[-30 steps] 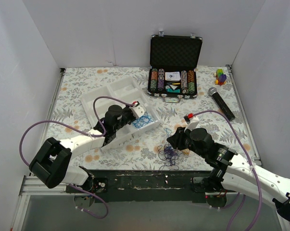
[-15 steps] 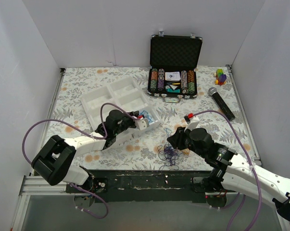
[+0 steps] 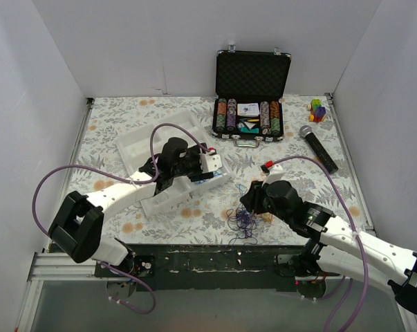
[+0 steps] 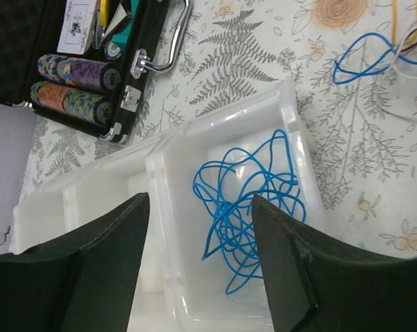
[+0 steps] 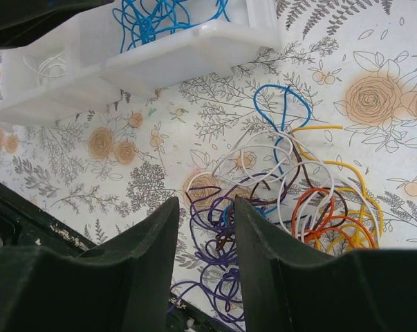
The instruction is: Untangle the cables
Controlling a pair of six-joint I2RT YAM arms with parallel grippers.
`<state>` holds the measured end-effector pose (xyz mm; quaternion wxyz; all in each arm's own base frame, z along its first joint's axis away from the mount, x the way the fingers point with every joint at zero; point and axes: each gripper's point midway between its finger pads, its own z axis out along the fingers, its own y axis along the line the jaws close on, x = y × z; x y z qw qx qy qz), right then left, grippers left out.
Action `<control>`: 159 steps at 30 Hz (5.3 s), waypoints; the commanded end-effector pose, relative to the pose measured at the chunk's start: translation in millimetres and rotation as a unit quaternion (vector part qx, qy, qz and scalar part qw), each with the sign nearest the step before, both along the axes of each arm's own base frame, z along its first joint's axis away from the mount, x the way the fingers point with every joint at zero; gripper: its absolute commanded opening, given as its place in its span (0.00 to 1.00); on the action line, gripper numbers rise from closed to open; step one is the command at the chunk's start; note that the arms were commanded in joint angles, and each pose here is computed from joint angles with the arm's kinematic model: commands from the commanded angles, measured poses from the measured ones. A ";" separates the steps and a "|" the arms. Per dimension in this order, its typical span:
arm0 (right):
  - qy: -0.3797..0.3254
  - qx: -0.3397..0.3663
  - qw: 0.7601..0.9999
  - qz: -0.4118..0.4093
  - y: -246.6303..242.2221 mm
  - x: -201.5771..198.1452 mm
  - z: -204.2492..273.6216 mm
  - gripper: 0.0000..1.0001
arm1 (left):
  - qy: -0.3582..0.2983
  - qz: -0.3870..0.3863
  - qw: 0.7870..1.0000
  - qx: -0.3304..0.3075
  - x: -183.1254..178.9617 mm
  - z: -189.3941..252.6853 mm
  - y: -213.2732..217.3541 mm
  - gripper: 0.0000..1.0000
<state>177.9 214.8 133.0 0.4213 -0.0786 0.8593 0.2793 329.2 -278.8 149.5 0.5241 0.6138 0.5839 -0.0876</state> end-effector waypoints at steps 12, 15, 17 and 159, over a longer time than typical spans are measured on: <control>-0.033 -0.019 0.999 0.002 16.1 66.6 40.8 0.50 | 0.202 -0.018 0.978 -0.038 -65.5 27.3 9.1 0.60; -0.047 -0.008 0.999 0.022 31.6 78.3 54.1 0.50 | 0.175 0.036 0.977 -0.118 -34.7 73.6 17.4 0.60; -0.059 0.007 0.998 0.038 46.3 86.5 66.7 0.50 | 0.150 0.084 0.967 -0.190 -11.0 116.6 31.2 0.61; 0.144 -0.125 0.970 0.149 36.9 97.7 -53.8 0.53 | 0.070 0.044 0.968 -0.236 -50.9 170.3 98.6 0.78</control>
